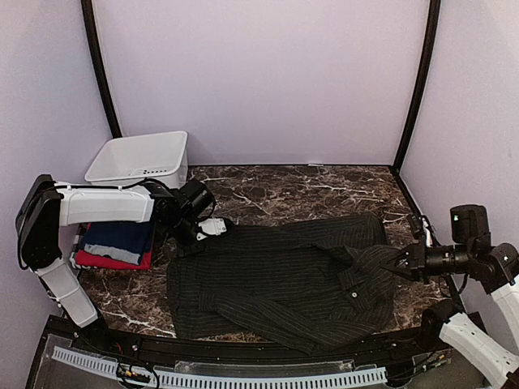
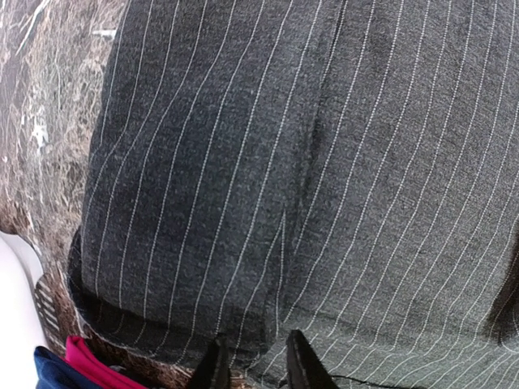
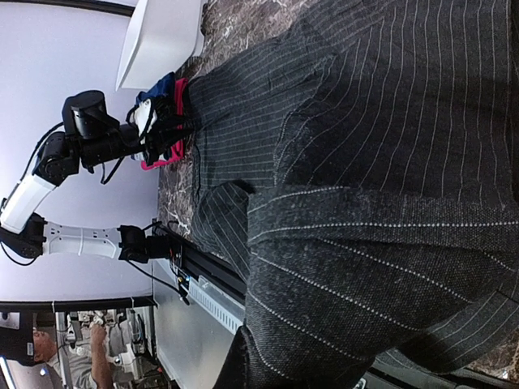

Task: Fold and stack the mixed laundry pile
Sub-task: Fold the flattened shirt at the center of the board.

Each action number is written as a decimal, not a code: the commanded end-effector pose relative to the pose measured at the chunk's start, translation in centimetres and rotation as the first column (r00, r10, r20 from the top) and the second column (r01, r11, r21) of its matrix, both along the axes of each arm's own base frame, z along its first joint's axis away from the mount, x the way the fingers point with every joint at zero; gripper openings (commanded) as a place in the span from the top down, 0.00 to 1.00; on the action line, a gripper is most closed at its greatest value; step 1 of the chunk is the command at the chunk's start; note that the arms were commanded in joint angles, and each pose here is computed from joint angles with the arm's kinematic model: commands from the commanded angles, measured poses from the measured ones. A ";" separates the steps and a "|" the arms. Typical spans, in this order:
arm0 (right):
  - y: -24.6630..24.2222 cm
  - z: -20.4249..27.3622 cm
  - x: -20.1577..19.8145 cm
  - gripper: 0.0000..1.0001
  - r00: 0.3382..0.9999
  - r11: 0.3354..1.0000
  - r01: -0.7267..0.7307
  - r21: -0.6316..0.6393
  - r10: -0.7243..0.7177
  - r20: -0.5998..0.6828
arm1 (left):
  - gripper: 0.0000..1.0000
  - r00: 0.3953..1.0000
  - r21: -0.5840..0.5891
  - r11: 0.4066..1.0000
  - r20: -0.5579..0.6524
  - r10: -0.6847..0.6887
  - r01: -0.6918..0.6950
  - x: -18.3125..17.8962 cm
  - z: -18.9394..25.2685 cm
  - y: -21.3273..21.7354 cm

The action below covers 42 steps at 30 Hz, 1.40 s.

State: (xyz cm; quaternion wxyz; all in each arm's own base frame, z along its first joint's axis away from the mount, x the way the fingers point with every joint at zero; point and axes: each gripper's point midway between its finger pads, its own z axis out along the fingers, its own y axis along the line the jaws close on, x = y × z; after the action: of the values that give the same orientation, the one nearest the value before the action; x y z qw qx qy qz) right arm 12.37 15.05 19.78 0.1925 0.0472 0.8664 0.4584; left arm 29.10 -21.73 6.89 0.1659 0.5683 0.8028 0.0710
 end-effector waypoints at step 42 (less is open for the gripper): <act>12.0 -3.0 17.1 0.50 0.894 0.852 -0.339 -0.400 0.424 0.145 | 0.33 0.877 -0.651 0.619 -0.461 0.139 -0.440 -7.4 4.8 -19.4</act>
State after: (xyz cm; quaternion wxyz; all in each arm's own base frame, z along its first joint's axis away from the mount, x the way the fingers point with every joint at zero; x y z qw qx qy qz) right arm 29.48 27.26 15.61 0.1733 -0.1784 0.9095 0.3331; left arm 24.37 -37.88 12.82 0.2673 0.3377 0.8465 -0.3129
